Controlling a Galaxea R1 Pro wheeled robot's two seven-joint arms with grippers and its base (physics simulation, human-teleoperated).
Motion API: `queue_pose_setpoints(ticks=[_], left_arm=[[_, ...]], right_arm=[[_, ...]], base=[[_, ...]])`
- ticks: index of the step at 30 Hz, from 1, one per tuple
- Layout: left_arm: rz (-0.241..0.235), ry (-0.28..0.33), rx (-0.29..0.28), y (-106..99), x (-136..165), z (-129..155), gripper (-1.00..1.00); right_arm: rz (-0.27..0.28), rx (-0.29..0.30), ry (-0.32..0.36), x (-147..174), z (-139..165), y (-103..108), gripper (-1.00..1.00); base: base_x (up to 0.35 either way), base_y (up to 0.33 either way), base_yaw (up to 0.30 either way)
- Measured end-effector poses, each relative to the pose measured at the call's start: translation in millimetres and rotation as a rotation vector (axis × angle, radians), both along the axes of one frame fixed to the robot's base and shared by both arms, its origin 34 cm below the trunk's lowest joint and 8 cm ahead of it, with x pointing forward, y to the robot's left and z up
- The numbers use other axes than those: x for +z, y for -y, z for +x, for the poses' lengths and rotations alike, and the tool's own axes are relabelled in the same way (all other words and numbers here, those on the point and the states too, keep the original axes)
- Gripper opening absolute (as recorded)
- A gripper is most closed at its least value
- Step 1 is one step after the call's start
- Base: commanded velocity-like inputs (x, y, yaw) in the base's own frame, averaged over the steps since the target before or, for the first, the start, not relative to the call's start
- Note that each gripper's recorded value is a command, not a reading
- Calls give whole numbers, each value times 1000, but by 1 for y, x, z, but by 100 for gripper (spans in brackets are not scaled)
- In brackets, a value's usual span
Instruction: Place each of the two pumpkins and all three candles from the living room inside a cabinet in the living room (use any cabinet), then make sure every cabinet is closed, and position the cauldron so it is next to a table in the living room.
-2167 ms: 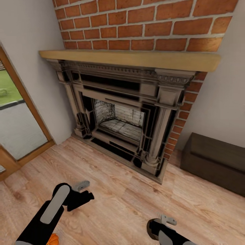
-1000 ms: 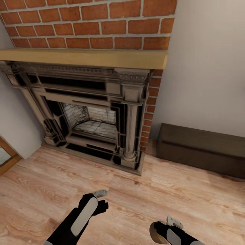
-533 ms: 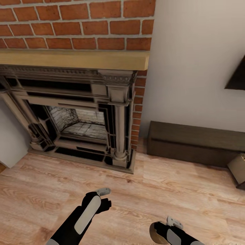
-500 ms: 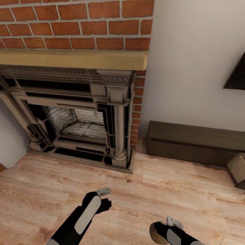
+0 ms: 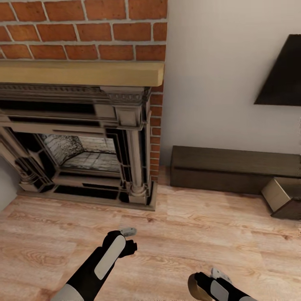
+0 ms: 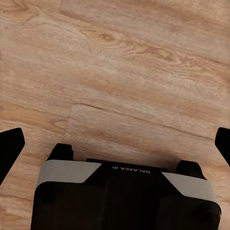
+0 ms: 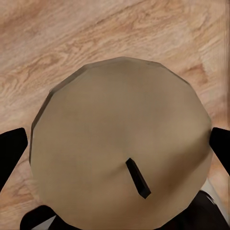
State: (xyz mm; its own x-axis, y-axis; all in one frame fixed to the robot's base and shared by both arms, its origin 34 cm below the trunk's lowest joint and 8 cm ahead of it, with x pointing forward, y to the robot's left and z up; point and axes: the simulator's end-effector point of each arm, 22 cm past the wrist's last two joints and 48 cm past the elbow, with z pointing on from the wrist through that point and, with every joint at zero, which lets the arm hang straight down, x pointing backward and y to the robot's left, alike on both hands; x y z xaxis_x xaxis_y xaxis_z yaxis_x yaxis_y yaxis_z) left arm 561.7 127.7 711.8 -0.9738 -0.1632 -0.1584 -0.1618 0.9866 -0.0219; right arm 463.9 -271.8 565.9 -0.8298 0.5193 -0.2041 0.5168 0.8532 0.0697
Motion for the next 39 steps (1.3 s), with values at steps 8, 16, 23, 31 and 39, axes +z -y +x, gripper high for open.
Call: queue_pose_setpoints(ticks=[8,16,23,31,39], left_arm=[[-1,-16,-4,2,3,-7,100],[-6,-26,-7,7,8,-12,100],[-6,-33,-18,10,12,-17,100],[-4,-41,-30,12,13,-22,100],[-6,-31,-28,12,15,-19,100]], right_arm=[[-1,-4,-11,5,-6,2,-100],[-1,-5,-20,11,-12,2,-100],[-9,-2,-24,15,-16,7,-100],[0,1,-25,17,-19,6,-100],[28,9,-11,17,-17,0,-100]], base=[[0,0,-163],[0,0,-160],[0,0,-160],[0,0,-149],[0,0,-24]])
